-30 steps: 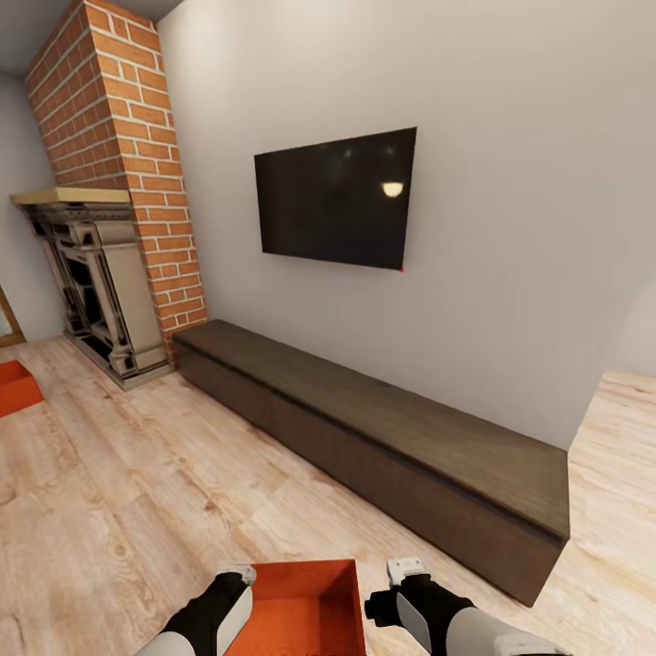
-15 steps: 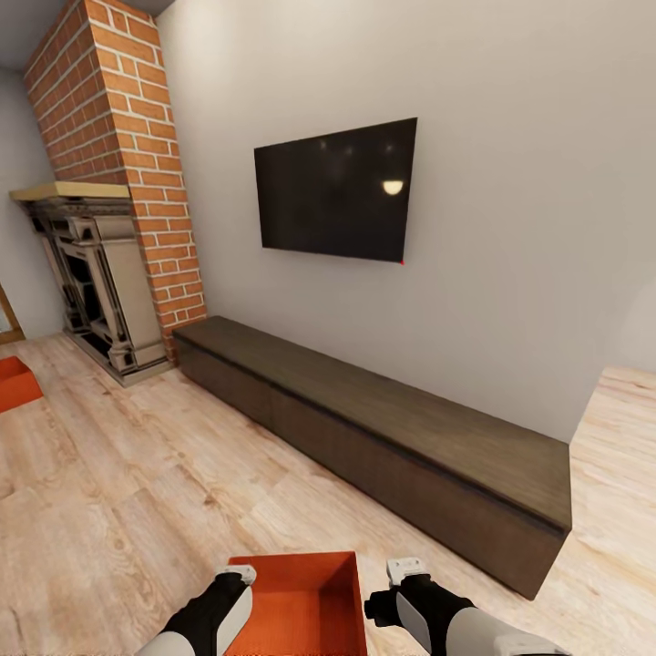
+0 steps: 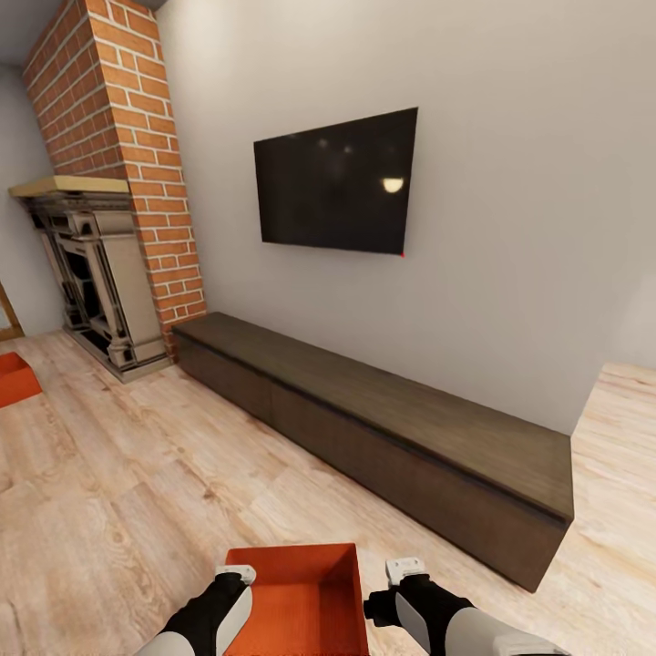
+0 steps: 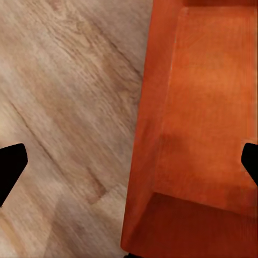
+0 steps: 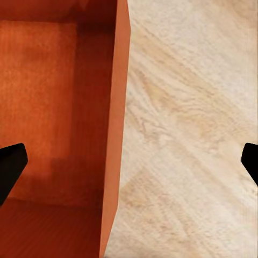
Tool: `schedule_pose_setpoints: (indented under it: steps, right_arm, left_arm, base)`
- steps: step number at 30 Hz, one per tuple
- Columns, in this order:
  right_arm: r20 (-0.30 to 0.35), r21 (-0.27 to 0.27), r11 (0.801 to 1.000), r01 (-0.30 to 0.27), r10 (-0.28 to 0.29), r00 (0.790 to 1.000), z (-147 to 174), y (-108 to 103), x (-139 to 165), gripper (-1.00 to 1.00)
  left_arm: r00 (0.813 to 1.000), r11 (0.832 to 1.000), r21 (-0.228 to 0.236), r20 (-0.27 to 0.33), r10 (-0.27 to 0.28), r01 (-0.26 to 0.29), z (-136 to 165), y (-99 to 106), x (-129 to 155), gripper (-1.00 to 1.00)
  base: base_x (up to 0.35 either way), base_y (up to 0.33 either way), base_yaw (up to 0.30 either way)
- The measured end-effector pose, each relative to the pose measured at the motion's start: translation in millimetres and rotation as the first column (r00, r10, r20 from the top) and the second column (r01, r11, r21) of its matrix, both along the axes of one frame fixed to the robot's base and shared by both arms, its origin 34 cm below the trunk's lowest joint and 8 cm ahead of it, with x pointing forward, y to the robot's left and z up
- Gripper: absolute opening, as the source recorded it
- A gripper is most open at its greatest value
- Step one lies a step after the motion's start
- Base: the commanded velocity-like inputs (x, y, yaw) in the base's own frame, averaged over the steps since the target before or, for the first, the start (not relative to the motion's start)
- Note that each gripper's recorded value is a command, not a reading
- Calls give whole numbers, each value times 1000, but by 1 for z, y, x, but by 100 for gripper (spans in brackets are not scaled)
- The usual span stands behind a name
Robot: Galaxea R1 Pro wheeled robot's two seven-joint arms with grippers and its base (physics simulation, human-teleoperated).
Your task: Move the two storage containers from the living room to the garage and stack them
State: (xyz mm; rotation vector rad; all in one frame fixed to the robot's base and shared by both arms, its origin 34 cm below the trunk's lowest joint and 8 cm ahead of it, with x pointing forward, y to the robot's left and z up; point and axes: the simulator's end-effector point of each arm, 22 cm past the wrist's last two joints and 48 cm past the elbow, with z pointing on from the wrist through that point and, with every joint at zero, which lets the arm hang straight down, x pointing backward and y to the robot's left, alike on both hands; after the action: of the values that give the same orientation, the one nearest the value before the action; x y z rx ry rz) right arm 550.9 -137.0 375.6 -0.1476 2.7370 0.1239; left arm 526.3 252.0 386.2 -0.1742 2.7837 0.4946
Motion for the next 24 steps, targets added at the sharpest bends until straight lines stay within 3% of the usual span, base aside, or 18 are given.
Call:
schedule_pose_setpoints:
  steps: [19, 24]
  right_arm:
    - [2, 6, 1000, -3, 3, 1000, -41, 4, -9, 100]
    - [30, 45, 999, -16, 15, 999, -49, 13, -8, 100]
  left_arm:
    - [1000, 1000, 1, -1, 1, -1, -42, 1, -10, 100]
    - [1000, 1000, 2, 0, 0, 0, -53, 1, -12, 100]
  base:
    - [0, 0, 0]
    - [0, 0, 0]
